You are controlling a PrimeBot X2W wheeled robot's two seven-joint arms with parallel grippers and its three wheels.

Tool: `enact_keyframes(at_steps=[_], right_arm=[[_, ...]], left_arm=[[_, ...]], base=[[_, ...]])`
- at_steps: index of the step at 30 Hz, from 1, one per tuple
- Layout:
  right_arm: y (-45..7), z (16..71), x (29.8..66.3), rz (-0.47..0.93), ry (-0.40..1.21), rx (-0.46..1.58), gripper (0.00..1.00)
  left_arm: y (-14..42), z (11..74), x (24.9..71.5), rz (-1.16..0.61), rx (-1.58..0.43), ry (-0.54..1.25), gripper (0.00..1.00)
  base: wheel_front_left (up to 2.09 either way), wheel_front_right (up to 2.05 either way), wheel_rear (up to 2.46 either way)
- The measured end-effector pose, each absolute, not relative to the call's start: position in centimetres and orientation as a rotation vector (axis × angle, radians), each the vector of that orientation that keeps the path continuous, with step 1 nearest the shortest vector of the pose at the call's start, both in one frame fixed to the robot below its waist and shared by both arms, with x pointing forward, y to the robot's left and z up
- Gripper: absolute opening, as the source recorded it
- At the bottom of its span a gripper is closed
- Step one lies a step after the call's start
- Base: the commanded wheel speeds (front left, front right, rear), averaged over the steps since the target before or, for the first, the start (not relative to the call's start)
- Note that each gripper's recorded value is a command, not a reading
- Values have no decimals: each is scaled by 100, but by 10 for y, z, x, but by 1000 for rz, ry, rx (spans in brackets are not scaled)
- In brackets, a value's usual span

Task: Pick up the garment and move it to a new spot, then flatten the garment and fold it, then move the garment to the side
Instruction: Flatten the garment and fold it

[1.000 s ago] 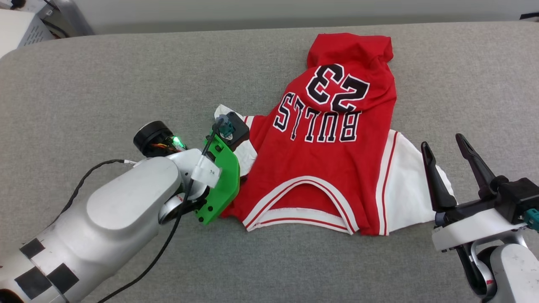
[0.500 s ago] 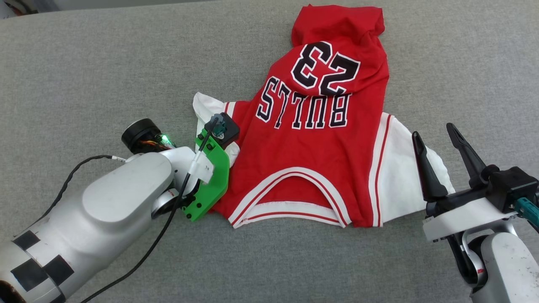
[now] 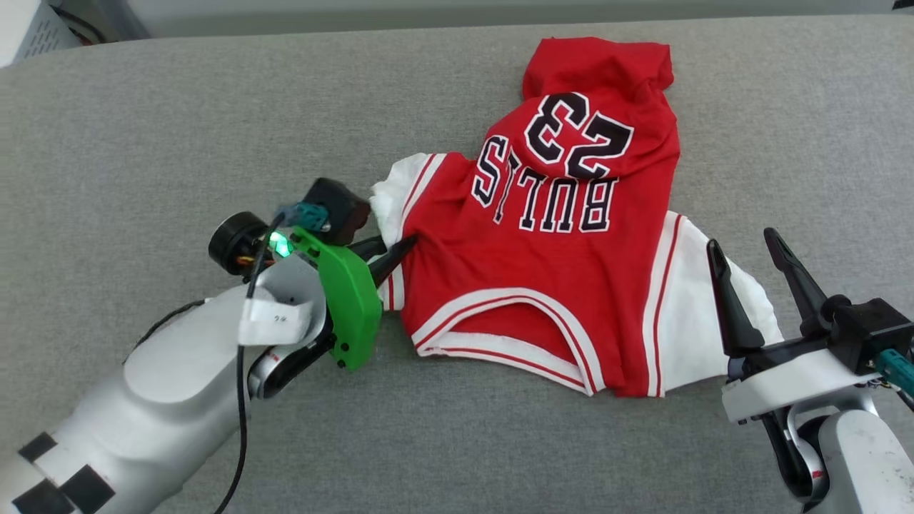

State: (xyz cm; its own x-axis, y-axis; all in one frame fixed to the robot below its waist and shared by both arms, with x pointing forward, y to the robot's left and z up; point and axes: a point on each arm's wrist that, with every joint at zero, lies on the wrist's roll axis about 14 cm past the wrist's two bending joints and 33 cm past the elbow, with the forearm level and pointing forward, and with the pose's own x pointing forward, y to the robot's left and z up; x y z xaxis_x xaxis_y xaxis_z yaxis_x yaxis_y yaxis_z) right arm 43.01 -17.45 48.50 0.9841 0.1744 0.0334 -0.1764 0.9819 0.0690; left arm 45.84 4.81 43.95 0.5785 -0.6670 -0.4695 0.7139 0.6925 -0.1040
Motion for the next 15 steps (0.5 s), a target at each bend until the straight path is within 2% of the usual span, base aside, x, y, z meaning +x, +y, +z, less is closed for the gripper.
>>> enact_keyframes(at_steps=[7, 8, 15], right_arm=[[-162, 490, 430, 208, -42, 85, 100], [-156, 491, 431, 225, -47, 89, 100], [-150, 491, 432, 242, -47, 90, 100]], left_arm=[[92, 455, 448, -551, -160, 356, 0], [117, 451, 441, -427, -222, 328, 0], [173, 437, 434, -163, -373, 313, 0]], base=[[0, 0, 0], [0, 0, 0], [0, 0, 0]])
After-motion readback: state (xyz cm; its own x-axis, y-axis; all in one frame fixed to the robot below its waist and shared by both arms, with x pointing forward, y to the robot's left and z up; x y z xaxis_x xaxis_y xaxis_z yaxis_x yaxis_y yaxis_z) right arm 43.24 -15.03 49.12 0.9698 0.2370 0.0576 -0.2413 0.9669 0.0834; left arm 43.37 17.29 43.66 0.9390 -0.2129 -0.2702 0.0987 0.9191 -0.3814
